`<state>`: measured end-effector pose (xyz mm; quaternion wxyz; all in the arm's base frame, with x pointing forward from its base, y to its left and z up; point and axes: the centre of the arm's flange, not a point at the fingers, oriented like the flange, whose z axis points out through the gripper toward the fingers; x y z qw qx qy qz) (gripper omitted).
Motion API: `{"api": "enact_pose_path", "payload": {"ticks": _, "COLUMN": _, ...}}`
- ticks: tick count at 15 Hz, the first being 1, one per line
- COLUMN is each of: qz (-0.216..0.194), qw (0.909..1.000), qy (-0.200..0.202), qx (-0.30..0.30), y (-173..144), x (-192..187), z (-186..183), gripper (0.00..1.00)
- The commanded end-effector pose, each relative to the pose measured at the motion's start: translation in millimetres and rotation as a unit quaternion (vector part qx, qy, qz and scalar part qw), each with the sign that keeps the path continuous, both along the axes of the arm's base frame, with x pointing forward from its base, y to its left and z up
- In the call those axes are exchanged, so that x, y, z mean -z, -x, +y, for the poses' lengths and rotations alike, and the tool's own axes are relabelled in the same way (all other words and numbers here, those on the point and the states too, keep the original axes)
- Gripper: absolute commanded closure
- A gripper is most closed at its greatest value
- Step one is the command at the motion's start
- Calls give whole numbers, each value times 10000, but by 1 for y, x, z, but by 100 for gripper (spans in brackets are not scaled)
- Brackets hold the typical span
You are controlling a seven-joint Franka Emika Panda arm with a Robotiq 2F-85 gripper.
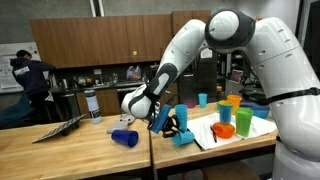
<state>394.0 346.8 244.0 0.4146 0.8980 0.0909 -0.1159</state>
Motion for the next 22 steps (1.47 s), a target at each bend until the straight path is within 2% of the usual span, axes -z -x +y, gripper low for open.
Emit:
{"api": "enact_pose_path", "payload": {"ticks": 1, "qz": -82, "qw": 9984, "qy": -512, "qx": -220, "y": 14, "x": -19, "z": -4, "gripper": 98}}
{"api": "enact_pose_path", "payload": {"ticks": 6, "qz": -608, "qw": 9902, "qy": -1236, "qx": -239, "y": 38, "x": -62, "z": -11, "gripper": 100}}
{"api": "enact_pose_path", "payload": {"ticks": 10, "qz": -1070, "qw": 9736, "qy": -2015, "qx": 32, "y": 65, "x": -98, "z": -33, "gripper": 98}}
{"api": "enact_pose_path", "payload": {"ticks": 12, "qz": -1425, "qw": 9635, "qy": -2249, "qx": 267, "y": 78, "x": -118, "z": -51, "gripper": 98}}
{"api": "enact_pose_path", "payload": {"ticks": 14, "qz": -1637, "qw": 9631, "qy": -2093, "qx": 423, "y": 88, "x": -133, "z": -68, "gripper": 98}}
{"api": "enact_pose_path", "payload": {"ticks": 15, "qz": -1339, "qw": 9690, "qy": -2055, "qx": 299, "y": 60, "x": -108, "z": -35, "gripper": 94}}
{"api": "enact_pose_path", "payload": {"ticks": 18, "qz": -1580, "qw": 9655, "qy": -2039, "qx": 355, "y": 75, "x": -124, "z": -56, "gripper": 94}}
{"api": "enact_pose_path", "payload": {"ticks": 21, "qz": -1608, "qw": 9654, "qy": -2023, "qx": 353, "y": 79, "x": -124, "z": -58, "gripper": 94}}
{"api": "enact_pose_path", "payload": {"ticks": 22, "qz": -1606, "qw": 9655, "qy": -2020, "qx": 355, "y": 79, "x": -123, "z": -58, "gripper": 98}}
